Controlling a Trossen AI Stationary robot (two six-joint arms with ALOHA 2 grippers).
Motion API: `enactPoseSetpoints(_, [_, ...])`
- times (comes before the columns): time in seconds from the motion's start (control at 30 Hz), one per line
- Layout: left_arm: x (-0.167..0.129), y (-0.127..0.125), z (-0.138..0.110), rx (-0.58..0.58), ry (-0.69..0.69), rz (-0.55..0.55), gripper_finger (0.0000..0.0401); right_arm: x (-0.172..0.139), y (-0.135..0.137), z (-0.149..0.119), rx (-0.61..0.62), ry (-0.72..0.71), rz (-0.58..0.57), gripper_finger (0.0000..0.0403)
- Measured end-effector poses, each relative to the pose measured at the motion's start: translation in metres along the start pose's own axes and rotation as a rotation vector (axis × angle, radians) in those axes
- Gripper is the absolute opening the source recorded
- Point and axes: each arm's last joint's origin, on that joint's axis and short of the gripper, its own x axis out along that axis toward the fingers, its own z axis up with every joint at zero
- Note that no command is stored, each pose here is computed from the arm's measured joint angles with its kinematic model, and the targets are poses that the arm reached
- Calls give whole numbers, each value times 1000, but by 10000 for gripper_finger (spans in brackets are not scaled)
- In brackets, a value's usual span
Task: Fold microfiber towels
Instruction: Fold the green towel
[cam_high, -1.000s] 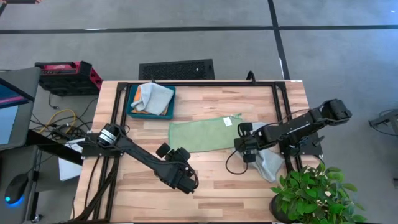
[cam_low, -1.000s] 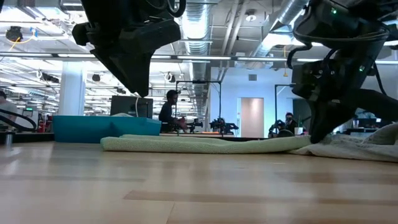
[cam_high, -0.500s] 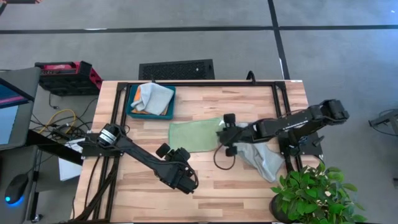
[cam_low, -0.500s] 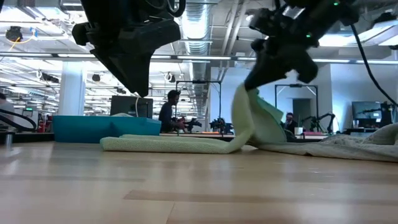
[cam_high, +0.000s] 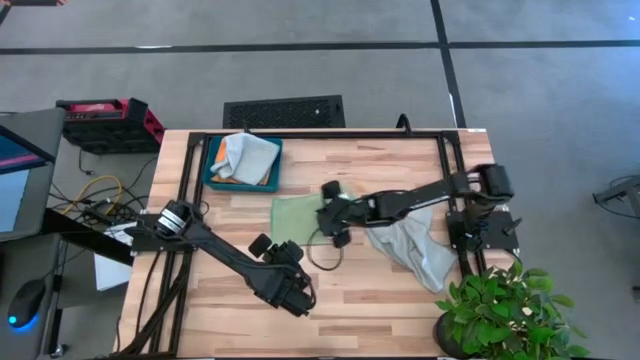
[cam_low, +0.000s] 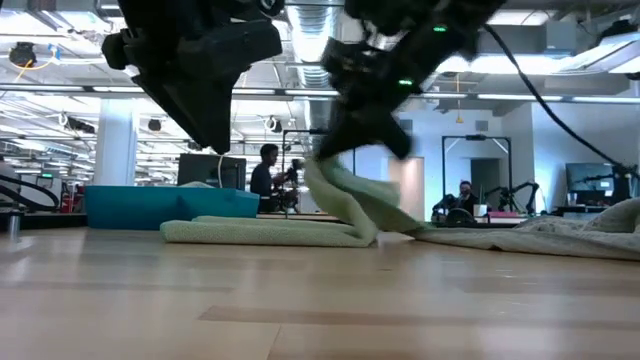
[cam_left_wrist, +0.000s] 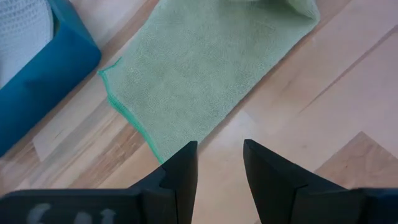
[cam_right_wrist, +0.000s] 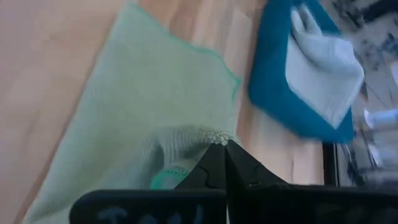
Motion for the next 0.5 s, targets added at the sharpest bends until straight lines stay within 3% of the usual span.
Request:
enactPoseSetpoints(0.13, [-6, 0, -5, -13, -9, -3, 123, 13, -7, 21, -40, -82, 27, 5])
enactPoseSetpoints(0.5, [-26, 8, -24, -55, -21, 58, 123, 45, -13, 53, -165, -140, 54, 6])
